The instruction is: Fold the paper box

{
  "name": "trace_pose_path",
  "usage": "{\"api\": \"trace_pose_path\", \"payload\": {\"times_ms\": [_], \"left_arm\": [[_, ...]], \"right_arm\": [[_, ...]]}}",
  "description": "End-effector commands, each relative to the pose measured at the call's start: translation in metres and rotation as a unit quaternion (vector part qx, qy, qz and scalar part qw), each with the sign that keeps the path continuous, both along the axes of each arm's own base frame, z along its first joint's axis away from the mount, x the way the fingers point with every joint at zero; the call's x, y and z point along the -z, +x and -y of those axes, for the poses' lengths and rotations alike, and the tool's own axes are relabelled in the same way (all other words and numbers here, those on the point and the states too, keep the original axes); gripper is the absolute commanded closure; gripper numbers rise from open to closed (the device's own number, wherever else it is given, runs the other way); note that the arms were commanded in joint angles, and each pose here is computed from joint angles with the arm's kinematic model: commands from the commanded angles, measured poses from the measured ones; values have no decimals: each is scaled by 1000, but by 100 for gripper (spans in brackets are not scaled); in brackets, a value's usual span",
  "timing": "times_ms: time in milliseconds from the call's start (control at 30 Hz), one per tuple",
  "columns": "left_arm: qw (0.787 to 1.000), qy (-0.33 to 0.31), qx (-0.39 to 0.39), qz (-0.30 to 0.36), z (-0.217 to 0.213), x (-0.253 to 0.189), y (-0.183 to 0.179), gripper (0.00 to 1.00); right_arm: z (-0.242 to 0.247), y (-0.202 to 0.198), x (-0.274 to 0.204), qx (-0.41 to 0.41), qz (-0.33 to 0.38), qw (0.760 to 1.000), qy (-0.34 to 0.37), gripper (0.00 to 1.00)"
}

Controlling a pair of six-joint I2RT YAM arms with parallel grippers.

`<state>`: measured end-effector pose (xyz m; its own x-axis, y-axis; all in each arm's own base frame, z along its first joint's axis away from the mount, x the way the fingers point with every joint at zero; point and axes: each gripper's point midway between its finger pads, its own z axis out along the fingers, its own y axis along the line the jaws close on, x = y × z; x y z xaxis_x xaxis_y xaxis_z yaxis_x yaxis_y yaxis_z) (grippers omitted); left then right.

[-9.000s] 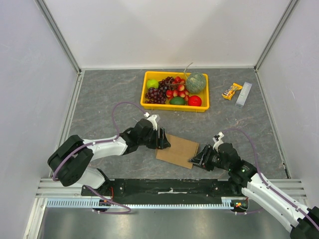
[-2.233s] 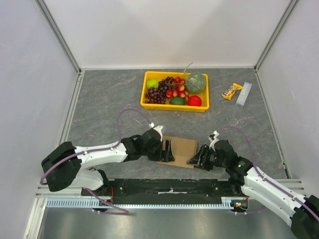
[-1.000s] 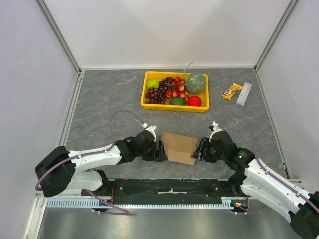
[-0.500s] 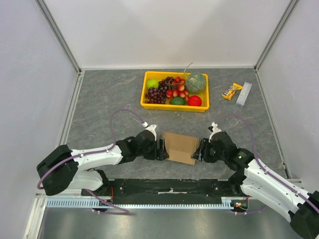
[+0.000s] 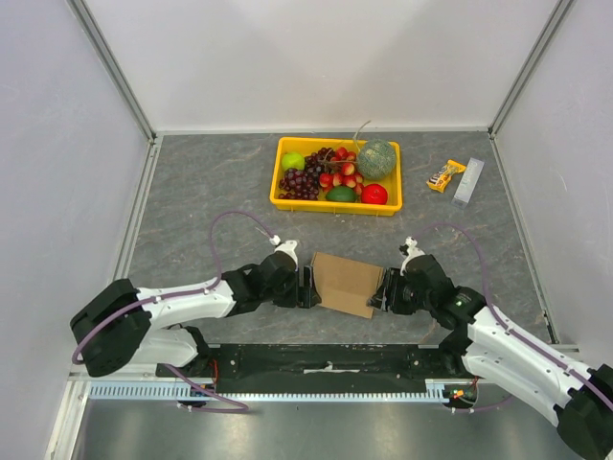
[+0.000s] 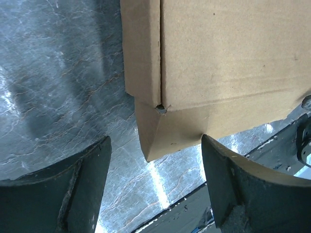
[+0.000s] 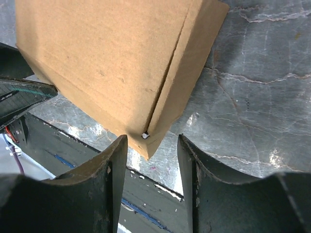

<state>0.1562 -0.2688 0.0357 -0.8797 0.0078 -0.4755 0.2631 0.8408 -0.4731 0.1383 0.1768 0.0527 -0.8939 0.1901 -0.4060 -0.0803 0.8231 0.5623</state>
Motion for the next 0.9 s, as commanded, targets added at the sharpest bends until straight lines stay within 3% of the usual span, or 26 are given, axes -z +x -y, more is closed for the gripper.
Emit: {"api": "trace_pose_path", "payload": {"times_ms": [0, 200, 633, 867], "left_arm": [[998, -23, -8, 52, 1, -19, 14, 20], [996, -45, 0, 80, 7, -31, 20, 20], [995, -48, 21, 88, 16, -26, 23, 42], [996, -36, 26, 83, 13, -16, 20, 49]], "right_arm": [[-7, 4, -7, -6, 22, 999, 22, 47], [-13, 2, -5, -17, 32, 998, 48, 48], [-15, 3, -4, -23, 45, 997, 59, 55], [-13, 4, 0, -17, 41, 998, 48, 57]]}}
